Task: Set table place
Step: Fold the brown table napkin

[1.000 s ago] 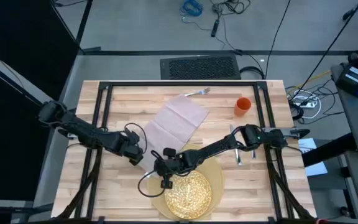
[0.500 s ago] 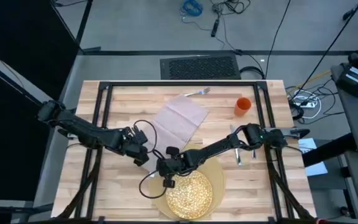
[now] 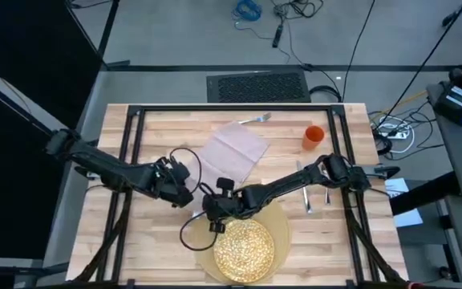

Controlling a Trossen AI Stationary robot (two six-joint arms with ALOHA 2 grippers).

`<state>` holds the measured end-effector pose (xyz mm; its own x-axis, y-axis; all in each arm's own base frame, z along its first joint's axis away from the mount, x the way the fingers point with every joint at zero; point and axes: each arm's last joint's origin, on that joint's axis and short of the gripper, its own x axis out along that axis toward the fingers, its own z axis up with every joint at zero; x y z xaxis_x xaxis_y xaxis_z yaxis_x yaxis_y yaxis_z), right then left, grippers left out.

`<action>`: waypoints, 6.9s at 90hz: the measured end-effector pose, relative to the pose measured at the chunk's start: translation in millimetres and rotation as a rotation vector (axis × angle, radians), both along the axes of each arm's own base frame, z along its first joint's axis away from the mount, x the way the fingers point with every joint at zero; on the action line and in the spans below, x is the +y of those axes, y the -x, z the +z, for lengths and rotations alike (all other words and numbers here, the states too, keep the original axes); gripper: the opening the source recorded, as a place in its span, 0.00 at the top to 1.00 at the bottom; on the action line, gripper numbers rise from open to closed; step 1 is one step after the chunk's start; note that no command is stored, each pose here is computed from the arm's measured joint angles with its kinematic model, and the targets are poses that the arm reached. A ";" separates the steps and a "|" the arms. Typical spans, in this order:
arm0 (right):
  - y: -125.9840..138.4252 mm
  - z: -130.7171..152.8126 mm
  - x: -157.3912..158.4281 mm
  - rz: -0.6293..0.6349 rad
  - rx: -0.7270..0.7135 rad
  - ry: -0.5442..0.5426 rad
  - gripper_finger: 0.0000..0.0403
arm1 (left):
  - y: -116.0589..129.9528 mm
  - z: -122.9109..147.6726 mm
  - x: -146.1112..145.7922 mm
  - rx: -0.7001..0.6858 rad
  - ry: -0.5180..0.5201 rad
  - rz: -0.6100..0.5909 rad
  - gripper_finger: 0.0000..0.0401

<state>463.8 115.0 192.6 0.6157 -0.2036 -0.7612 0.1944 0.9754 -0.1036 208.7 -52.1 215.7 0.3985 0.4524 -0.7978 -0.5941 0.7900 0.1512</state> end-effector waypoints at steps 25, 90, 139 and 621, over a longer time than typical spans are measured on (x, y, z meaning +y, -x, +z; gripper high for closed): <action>8.3 14.8 -23.9 -0.086 0.048 0.107 1.00 | -1.1 23.6 15.9 -0.163 -0.097 0.008 1.00; 41.4 49.4 -117.8 -0.255 0.300 0.279 1.00 | -49.7 13.9 119.9 -0.224 -0.085 -0.050 1.00; 59.9 55.6 -188.6 -0.316 0.415 0.148 1.00 | -63.6 7.3 173.8 -0.231 -0.065 -0.118 1.00; 77.1 46.2 -208.1 0.103 0.621 -0.085 0.68 | -65.4 -47.5 79.7 0.332 0.169 -0.510 0.68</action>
